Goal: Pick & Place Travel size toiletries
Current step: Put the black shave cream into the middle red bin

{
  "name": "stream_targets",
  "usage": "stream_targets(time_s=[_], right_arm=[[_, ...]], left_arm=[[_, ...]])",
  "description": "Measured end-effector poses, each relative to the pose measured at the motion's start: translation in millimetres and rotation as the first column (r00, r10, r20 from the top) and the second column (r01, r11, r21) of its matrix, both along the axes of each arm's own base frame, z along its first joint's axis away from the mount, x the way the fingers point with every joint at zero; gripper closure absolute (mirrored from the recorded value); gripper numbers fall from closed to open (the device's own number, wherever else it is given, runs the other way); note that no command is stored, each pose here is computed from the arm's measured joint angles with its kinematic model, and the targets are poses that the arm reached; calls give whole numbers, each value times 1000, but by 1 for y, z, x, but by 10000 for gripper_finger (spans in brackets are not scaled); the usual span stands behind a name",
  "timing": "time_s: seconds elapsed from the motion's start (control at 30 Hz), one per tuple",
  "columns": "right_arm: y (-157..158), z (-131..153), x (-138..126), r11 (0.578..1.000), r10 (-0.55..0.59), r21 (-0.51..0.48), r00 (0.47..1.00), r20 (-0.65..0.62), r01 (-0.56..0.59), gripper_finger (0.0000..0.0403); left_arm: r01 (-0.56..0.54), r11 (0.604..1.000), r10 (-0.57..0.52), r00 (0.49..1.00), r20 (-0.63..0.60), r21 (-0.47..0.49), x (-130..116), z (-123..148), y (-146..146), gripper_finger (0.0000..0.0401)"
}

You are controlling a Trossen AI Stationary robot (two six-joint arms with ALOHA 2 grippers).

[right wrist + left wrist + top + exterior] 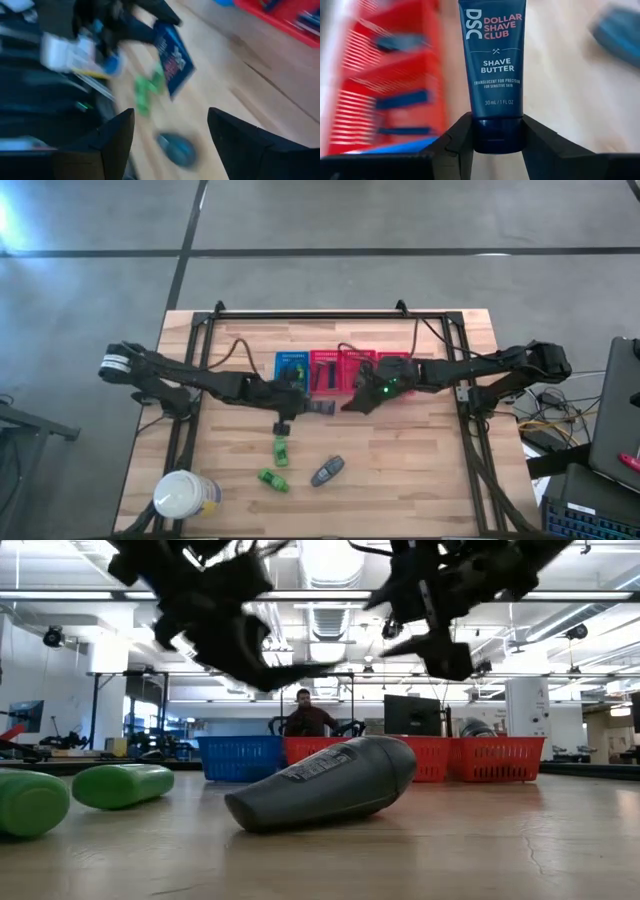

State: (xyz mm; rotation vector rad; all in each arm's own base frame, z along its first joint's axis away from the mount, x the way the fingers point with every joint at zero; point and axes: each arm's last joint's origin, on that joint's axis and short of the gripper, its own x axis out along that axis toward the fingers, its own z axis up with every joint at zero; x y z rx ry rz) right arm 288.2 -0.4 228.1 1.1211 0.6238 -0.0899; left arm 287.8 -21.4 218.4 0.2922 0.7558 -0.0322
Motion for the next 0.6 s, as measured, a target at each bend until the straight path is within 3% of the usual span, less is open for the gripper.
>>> stream_targets(time_s=[0.13, 0.4, 0.6], right_arm=[[-6, -4, 3, 996, -62, 66, 995, 76, 57, 146], [-14, 2, 6, 991, -128, 47, 985, 115, 123, 125], [-16, -4, 7, 988, -146, 68, 986, 85, 141, 161]], left_arm=[[-82, 996, 77, 991, 105, 41, 4, 13, 6, 271], [-119, 992, 111, 984, 142, 47, 16, 15, 12, 271], [-152, 988, 142, 971, 191, 40, 24, 18, 20, 271]])
